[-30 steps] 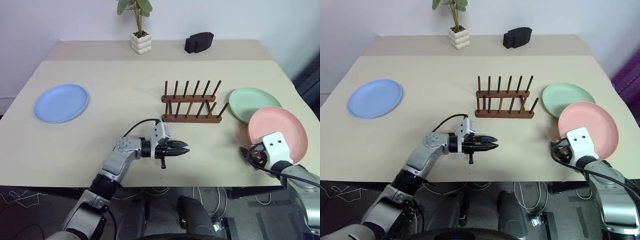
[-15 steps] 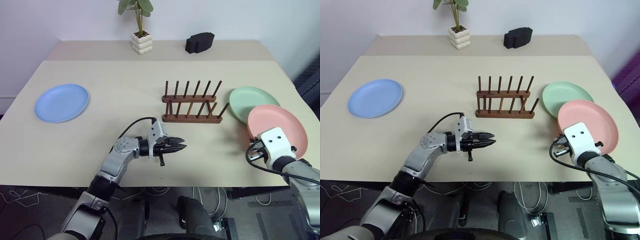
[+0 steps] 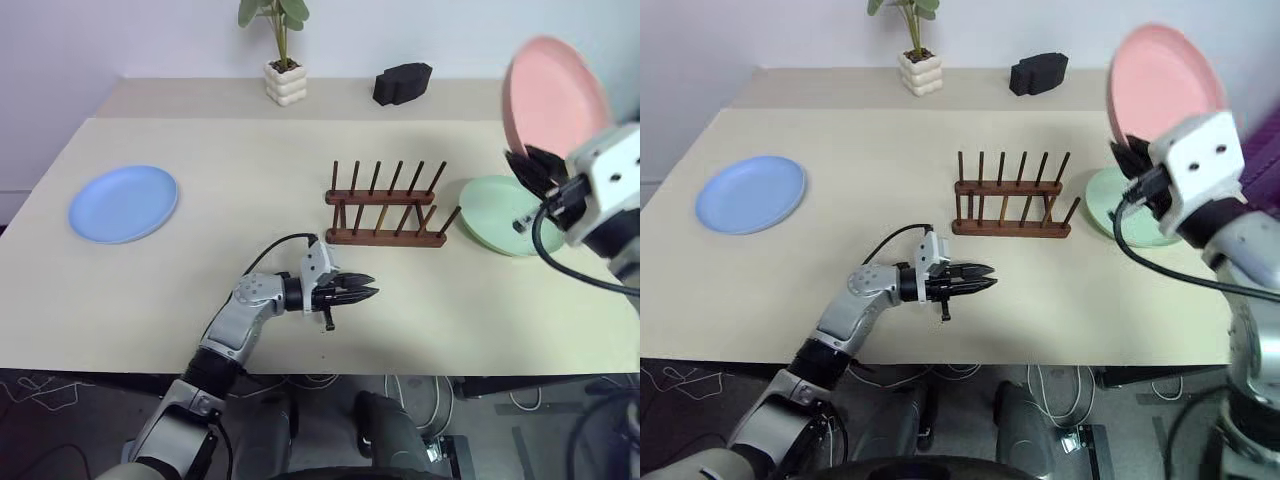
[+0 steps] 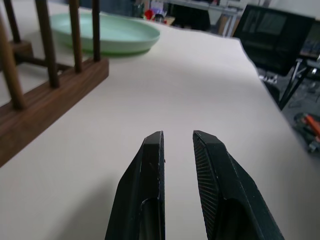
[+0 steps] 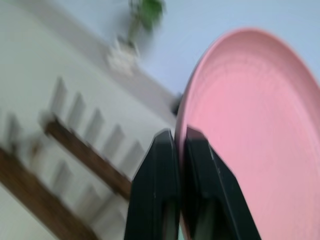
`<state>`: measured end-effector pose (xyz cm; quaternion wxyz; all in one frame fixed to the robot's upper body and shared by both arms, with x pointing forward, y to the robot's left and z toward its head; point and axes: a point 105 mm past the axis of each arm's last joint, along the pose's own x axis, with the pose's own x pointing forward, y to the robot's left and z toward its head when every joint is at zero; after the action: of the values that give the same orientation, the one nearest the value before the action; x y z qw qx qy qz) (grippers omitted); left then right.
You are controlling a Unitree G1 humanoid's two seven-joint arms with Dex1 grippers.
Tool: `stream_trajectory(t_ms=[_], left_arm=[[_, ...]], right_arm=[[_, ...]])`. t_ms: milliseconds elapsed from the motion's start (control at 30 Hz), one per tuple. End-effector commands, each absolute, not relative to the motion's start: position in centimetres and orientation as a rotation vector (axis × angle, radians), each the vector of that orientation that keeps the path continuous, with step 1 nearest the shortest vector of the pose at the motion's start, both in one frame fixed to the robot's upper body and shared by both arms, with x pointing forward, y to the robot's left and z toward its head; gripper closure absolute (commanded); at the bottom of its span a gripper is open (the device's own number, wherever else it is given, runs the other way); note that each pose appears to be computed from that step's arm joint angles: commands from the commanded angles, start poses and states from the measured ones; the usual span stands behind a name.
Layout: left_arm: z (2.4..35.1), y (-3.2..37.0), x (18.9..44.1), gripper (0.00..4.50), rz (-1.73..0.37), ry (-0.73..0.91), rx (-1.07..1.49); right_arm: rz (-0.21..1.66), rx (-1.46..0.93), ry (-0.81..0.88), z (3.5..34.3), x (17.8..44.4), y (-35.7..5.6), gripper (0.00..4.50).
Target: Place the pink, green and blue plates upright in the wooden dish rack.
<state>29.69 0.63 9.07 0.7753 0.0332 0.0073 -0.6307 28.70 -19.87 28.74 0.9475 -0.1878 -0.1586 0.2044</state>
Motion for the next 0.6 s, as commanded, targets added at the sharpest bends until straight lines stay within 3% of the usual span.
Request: stream_trajectory(t_ms=[33,267,600], left_arm=[[10.0,0.7,29.9,3.57,-1.341,-0.035,0.085],[10.1,1.4,30.1,3.57,-1.298,-0.04,0.092],[10.2,2.1,30.4,3.57,-1.268,-0.037,0.095]], right_arm=[[0.561,-0.137,-0.456,31.4,28.5,-17.8,4.45],[0.779,0.091,-0.359,29.9,29.2,-15.6,4.45],[0.793,0.169,-0.257,26.8,31.4,-15.9,4.45]])
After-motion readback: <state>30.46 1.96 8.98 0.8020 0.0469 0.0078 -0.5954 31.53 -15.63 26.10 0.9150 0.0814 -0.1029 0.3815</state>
